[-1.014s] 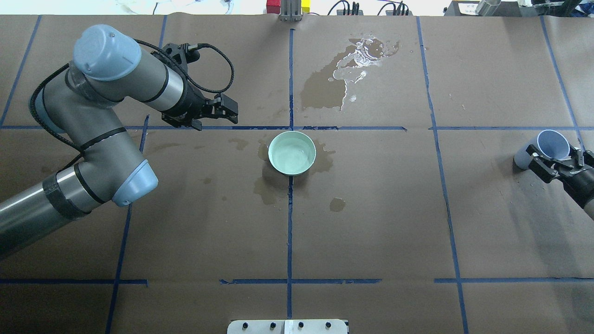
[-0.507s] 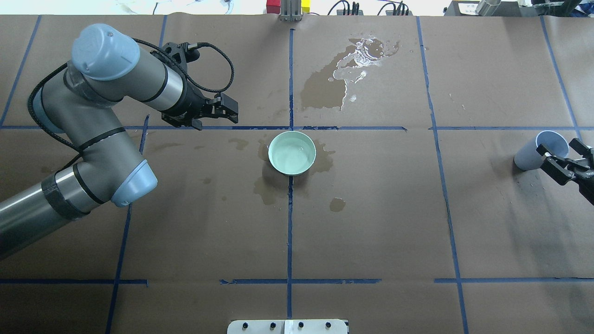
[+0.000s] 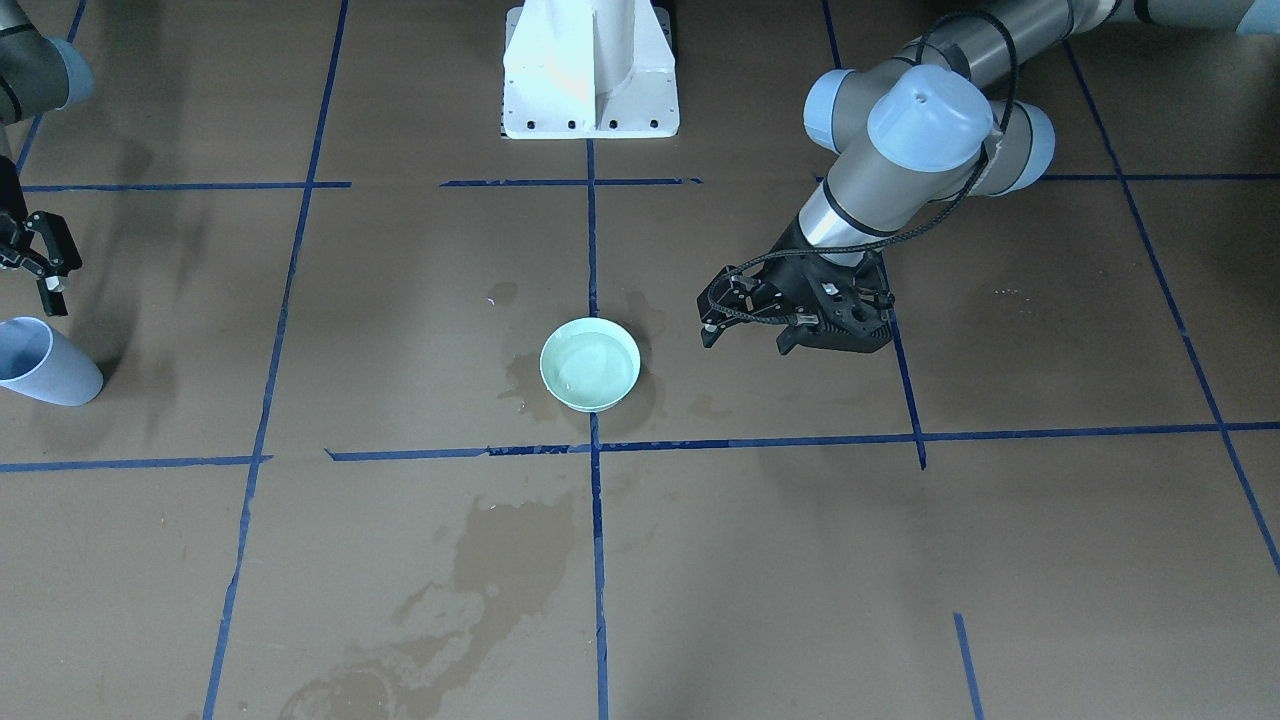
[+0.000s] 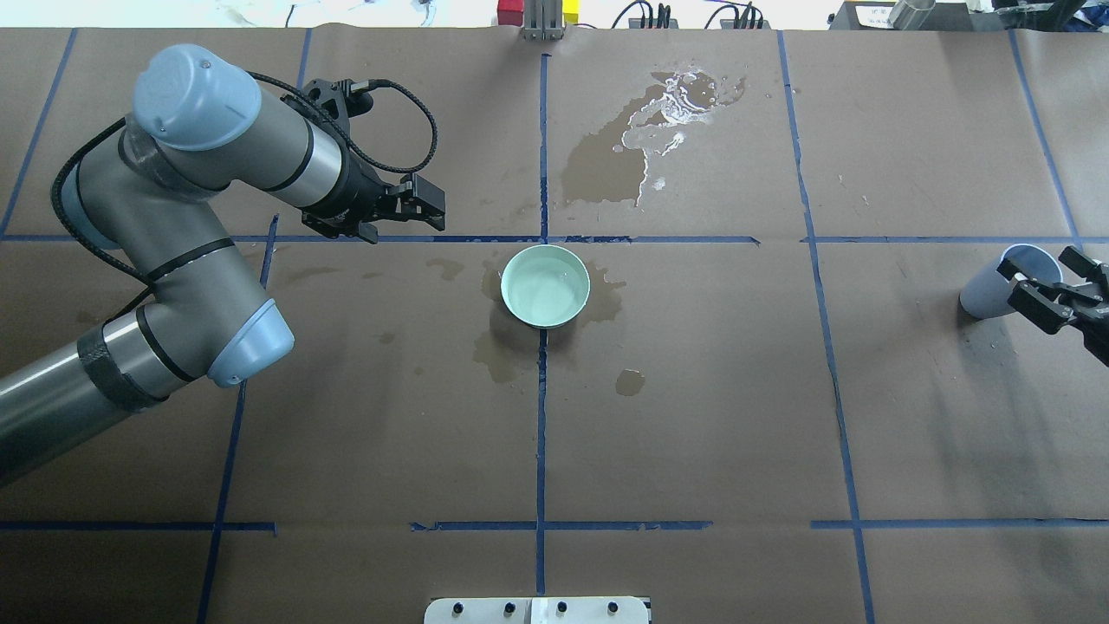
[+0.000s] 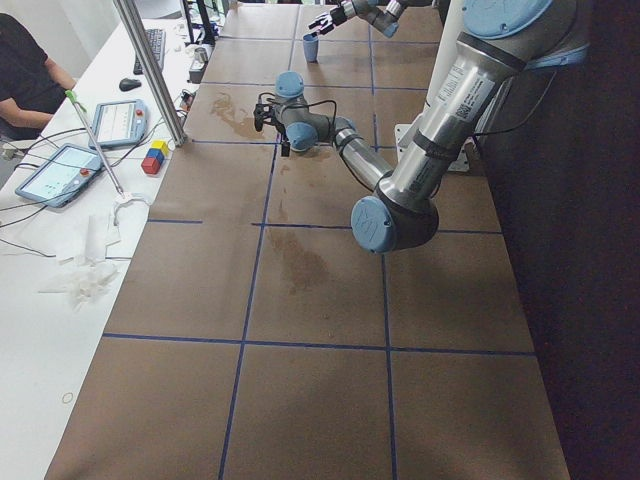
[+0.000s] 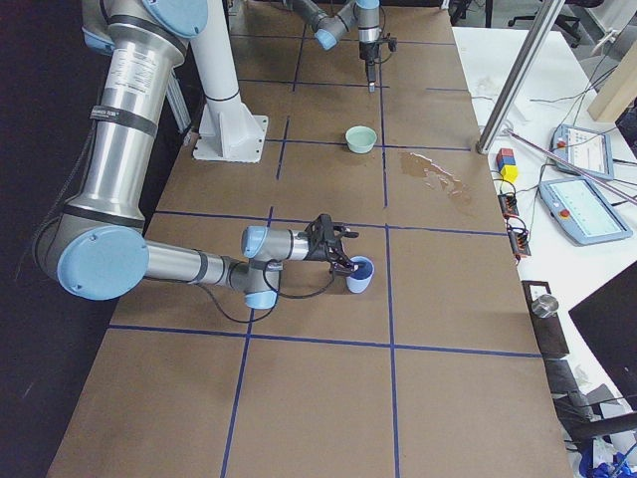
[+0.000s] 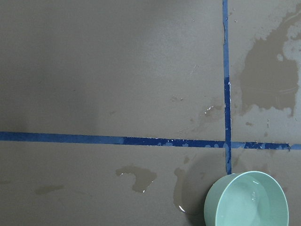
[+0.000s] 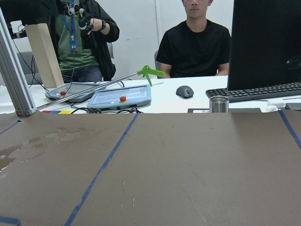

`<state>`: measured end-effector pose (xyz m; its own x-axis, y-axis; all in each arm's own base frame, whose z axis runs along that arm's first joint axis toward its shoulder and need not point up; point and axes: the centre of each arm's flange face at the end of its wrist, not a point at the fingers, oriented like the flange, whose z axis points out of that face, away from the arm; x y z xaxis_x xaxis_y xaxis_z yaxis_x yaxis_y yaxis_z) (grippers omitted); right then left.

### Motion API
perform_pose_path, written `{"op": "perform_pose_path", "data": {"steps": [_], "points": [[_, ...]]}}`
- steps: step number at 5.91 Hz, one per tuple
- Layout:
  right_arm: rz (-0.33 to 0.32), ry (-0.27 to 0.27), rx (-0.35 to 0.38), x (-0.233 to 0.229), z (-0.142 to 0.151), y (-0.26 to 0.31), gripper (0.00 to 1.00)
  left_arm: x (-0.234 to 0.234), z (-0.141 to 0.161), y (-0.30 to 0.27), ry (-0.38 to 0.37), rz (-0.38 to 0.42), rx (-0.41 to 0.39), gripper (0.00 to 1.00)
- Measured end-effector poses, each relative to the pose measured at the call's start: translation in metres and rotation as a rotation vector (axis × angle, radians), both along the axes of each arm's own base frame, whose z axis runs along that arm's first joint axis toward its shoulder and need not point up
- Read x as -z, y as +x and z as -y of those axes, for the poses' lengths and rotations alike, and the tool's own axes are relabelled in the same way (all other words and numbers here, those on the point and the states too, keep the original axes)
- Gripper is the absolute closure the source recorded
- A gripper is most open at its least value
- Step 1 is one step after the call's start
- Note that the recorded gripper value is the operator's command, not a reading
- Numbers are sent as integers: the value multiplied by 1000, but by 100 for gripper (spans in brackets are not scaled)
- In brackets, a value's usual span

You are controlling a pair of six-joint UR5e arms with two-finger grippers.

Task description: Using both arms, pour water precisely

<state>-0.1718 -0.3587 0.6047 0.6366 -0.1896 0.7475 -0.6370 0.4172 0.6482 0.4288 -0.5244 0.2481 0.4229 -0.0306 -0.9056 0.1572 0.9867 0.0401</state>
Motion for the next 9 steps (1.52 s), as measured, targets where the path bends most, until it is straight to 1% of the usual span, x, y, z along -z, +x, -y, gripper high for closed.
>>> {"op": "perform_pose_path", "data": {"steps": [2, 3, 4, 5, 6, 7, 8, 9], "points": [[-33, -57, 22, 38, 30, 22, 0, 4, 0, 20, -42, 4, 5, 0], [-62, -84, 51, 60, 48, 36, 0, 12, -1, 43, -57, 10, 15, 0], [-88, -118, 93, 79, 66, 52, 0, 22, -7, 66, -73, 19, 23, 0], [-112, -173, 157, 91, 87, 78, 0, 34, -14, 87, -96, 35, 27, 1], [-155, -230, 240, 97, 107, 115, 0, 41, -24, 106, -117, 66, 22, 9], [-230, -278, 324, 96, 121, 156, 0, 40, -34, 122, -137, 102, 12, 21], [-307, -325, 411, 90, 129, 191, 0, 40, -37, 137, -157, 129, 8, 34], [-350, -372, 506, 84, 135, 217, 0, 43, -34, 154, -170, 151, 15, 51]]}}
